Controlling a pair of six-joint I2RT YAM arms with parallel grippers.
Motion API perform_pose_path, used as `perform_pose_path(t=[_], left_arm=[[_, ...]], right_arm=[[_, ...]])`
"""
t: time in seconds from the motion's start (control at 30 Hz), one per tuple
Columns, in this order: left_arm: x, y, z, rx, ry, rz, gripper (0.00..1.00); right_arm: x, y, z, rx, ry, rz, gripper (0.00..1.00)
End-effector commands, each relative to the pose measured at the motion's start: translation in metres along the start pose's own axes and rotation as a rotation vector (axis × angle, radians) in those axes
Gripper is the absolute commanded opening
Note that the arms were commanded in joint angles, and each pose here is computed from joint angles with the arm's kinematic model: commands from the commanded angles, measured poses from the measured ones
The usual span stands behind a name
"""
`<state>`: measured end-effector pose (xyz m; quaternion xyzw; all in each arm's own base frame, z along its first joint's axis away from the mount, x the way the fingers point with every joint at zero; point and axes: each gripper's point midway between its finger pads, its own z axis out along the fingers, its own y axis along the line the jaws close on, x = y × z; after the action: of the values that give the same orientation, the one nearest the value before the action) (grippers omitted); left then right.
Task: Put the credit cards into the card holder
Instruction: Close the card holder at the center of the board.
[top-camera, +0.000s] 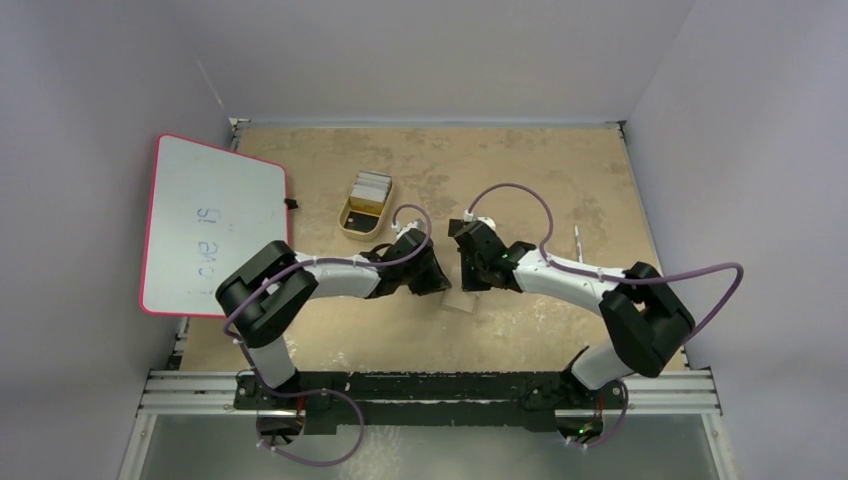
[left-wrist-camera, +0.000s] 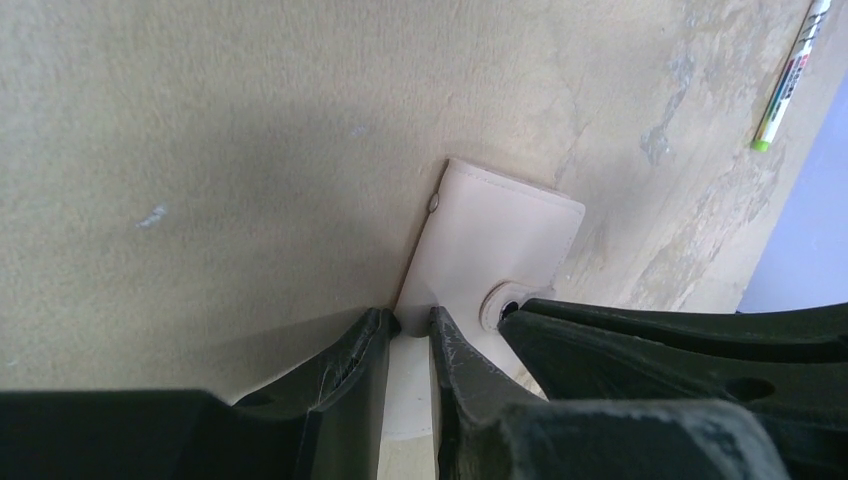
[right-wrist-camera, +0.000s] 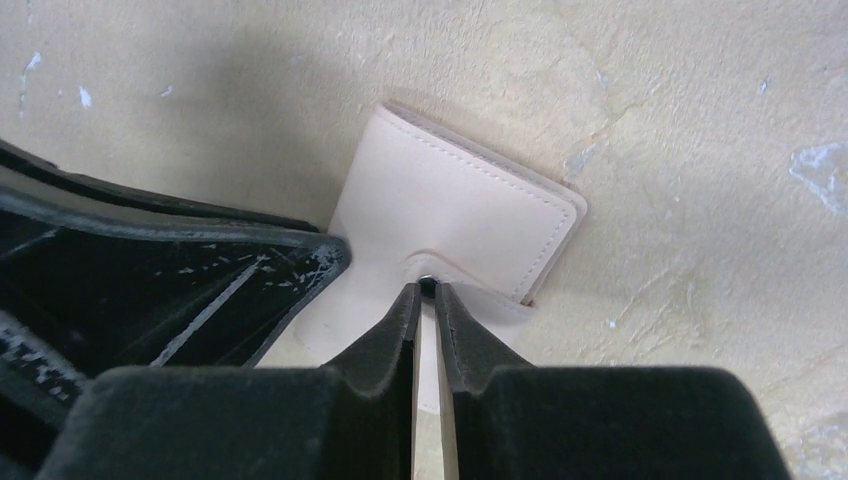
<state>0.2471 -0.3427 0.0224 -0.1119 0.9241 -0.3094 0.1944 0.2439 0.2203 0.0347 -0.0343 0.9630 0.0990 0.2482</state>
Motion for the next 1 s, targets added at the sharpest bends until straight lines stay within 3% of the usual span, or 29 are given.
perform_pose_path(t=[0.0,0.23,0.67,0.97], left_arm=[[0.016,0.001,-0.005,0.005,0.04,-0.009,0.2],[0.02,-0.001,-0.007,0.021,0.033,-0.022,0.2],[0.018,-0.002,-0.008,0.024,0.02,-0.026,0.2],[0.031,-0.032,-0.014,0.162,0.05,-0.112,0.2]], right_arm=[[-0.01,0.009,-0.023,-0.022,-0.025,0.012,0.12],[-0.008,0.011,-0.021,-0.039,-0.02,0.035,0.12],[-0.026,-0.004,-0.037,0.088,-0.062,0.055,0.17],[-0.022,-0.007,-0.029,0.186,-0.045,0.048,0.2]])
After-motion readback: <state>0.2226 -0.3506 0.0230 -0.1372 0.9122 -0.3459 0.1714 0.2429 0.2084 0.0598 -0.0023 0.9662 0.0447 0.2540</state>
